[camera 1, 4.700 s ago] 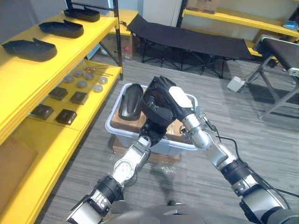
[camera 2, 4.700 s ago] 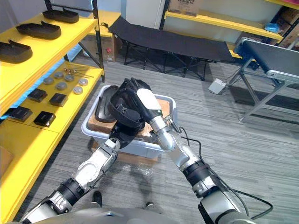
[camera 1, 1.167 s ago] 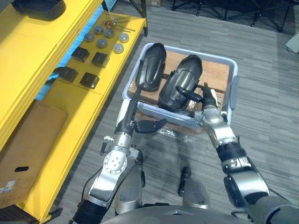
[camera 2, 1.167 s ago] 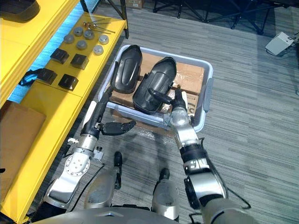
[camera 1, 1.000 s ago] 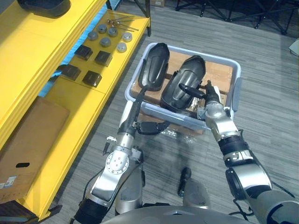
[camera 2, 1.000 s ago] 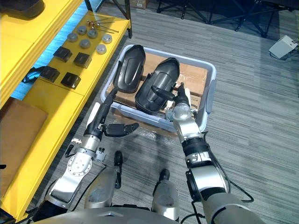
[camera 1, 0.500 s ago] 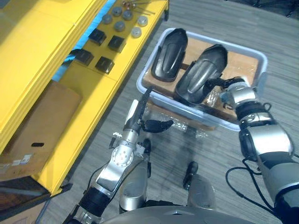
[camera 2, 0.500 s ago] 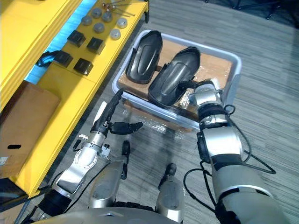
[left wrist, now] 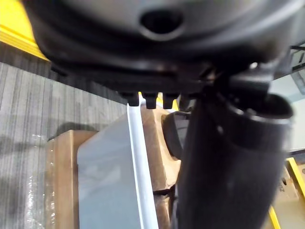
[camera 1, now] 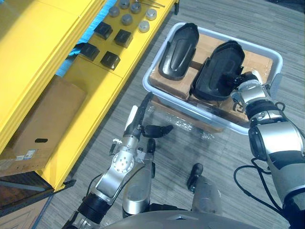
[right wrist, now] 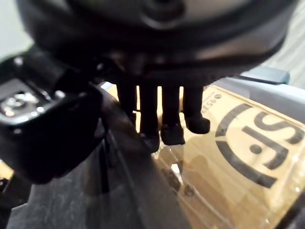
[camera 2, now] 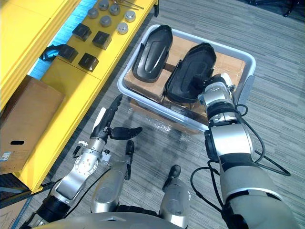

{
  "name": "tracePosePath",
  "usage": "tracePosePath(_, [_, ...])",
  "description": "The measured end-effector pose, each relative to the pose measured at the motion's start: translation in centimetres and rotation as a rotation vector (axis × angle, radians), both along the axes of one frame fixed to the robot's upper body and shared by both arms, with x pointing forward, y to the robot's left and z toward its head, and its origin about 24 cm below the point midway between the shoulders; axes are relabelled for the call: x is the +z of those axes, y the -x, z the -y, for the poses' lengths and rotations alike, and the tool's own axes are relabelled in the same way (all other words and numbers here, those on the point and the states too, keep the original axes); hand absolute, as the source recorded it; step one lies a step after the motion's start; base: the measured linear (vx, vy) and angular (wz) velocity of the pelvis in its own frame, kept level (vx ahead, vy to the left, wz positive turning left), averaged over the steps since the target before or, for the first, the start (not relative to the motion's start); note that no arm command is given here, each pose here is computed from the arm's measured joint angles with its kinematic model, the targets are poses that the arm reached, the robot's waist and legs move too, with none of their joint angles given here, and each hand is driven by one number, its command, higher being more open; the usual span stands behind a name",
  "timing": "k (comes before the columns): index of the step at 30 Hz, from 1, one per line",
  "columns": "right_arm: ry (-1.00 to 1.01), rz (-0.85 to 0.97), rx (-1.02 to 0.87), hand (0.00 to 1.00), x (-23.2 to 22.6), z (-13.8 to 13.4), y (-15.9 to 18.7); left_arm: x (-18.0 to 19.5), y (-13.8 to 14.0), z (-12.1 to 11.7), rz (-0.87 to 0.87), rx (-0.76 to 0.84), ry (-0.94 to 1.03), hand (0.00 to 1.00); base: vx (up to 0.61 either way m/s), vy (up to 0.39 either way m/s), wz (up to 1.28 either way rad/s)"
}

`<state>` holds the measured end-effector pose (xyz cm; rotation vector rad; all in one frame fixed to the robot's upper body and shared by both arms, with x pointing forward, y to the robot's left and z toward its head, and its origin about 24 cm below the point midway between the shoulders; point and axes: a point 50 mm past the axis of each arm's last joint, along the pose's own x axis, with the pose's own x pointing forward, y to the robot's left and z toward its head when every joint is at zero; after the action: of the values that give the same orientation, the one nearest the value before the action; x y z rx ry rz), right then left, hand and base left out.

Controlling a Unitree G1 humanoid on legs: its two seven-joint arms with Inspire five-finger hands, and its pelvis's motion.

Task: Walk over and take three plastic housings, then place them on the shelf

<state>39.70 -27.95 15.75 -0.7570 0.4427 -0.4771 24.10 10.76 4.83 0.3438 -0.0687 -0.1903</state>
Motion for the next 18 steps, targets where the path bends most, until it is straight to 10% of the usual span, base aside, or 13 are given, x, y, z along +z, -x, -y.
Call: tracePosePath(18, [0.329, 0.410, 0.198, 0.00, 2.4, -1.1, 4.1, 2.4, 1.4, -1.0, 0.057, -0.011, 0.240, 1.00, 0.00, -0.010, -0.09])
